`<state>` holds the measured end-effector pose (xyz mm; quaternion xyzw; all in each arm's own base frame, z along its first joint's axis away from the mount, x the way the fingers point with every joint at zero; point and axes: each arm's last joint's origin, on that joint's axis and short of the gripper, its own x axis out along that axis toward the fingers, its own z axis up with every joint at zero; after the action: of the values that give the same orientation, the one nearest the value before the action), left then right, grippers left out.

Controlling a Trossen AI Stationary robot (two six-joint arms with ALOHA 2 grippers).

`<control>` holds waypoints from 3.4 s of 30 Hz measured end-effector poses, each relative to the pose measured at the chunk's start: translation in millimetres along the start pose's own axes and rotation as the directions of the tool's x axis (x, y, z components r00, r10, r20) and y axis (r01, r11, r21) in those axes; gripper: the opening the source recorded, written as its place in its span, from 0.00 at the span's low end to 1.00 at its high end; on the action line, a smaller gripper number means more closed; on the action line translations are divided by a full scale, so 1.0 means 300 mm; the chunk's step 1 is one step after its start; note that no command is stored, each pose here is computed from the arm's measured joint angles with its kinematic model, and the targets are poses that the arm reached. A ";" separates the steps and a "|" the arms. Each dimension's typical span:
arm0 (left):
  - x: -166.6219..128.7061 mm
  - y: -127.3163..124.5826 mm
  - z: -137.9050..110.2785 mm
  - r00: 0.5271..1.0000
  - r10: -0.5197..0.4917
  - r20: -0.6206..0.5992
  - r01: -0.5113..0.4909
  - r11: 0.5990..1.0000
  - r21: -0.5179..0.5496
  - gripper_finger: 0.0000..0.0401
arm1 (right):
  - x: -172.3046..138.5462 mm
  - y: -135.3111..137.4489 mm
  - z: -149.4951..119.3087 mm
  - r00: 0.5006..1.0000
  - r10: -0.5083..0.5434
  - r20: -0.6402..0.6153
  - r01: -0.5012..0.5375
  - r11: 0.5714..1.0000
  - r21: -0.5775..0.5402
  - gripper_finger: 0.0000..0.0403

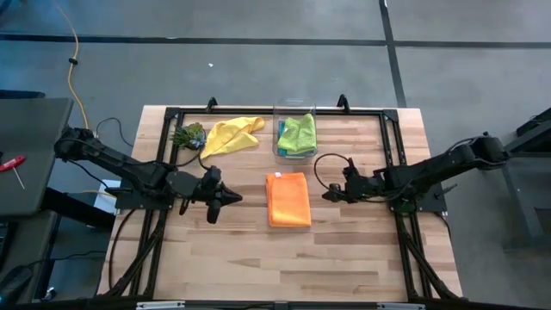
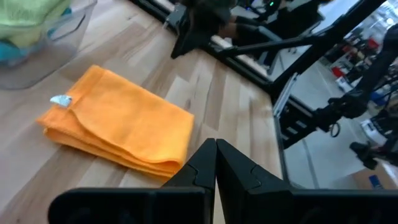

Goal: Fold microfiber towels
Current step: Put the orange microfiber cloth into the transparent bin

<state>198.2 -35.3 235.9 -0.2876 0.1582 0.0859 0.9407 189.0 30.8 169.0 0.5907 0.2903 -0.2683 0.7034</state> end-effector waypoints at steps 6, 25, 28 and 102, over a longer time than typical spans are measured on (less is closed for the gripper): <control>-0.058 -0.007 0.038 0.996 -0.036 0.078 0.035 0.999 0.017 0.00 | 0.013 -0.001 0.005 1.000 -0.017 -0.013 0.018 0.996 0.083 0.87; -0.085 0.024 0.019 0.997 0.073 0.035 -0.074 0.997 0.038 0.00 | 0.334 0.213 0.021 0.954 -0.298 -0.034 0.297 0.955 -0.019 0.86; -0.085 0.024 0.017 0.998 0.066 0.022 -0.067 0.996 0.053 0.00 | 0.368 0.232 0.019 0.942 -0.334 -0.026 0.333 0.943 -0.022 0.85; -0.085 0.031 0.012 0.996 0.093 0.016 -0.094 0.990 0.100 0.00 | -0.394 0.466 0.421 0.924 0.123 0.362 -0.029 0.966 -0.256 0.00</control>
<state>172.9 -27.6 242.8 -0.2315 0.1704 0.1235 0.9498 220.0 -67.7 366.1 0.4478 0.1581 -0.3106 0.8234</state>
